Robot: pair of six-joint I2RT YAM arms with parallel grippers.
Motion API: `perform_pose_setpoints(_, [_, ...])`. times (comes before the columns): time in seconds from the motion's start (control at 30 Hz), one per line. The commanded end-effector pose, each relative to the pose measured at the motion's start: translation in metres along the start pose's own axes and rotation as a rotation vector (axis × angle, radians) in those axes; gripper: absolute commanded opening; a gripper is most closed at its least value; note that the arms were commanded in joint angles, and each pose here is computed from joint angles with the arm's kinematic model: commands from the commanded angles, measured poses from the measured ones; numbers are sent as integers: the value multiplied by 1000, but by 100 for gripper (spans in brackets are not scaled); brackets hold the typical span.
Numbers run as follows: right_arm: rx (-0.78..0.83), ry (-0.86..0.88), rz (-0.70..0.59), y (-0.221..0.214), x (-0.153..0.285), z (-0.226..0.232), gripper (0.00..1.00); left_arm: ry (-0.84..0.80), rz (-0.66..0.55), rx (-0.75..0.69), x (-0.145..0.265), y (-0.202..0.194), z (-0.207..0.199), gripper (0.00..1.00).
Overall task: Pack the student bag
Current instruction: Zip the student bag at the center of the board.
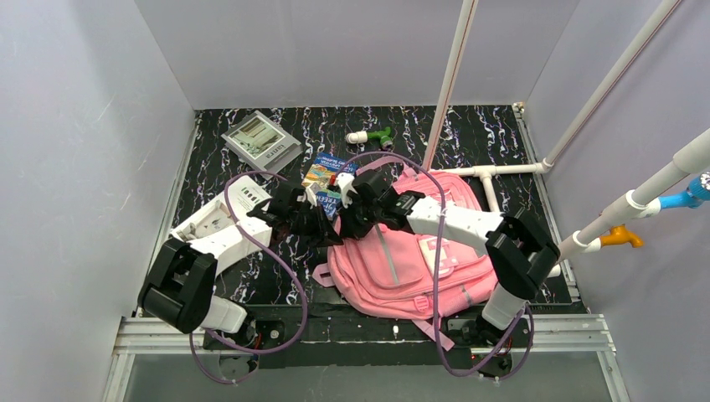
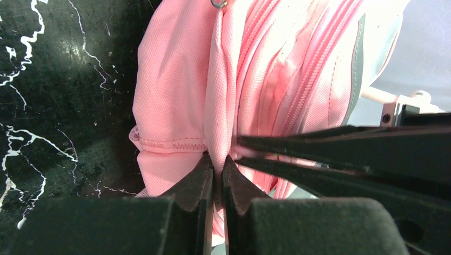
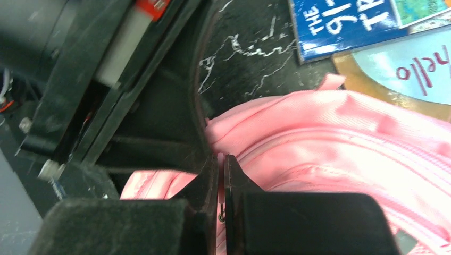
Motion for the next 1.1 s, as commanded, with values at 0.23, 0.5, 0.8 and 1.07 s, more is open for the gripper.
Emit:
perform_pose_setpoints(0.23, [61,231,73,-39,38,28,1,-58,-146,-22,15,27,-5,0])
perform_pose_setpoints(0.5, [14,166,123,-69,56,26,1,-39,-162,32,15,33,0,0])
perform_pose_setpoints(0.8, [23,56,279,-104,51,32,1,-20,-186,73,16,41,-3,0])
perform_pose_setpoints(1.07, [-46,-62,355,-130,68,32,1,18,-187,102,16,43,4,0])
Point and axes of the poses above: each gripper's point midway between its finger pads, its own x axis back along the fingers, its own z axis along the line the jaws close on, y = z × x, the point moved 9 cm from there along x, back along the fingers, and after that the axes turned 9 degrees about -x, right-handed, at the moved point
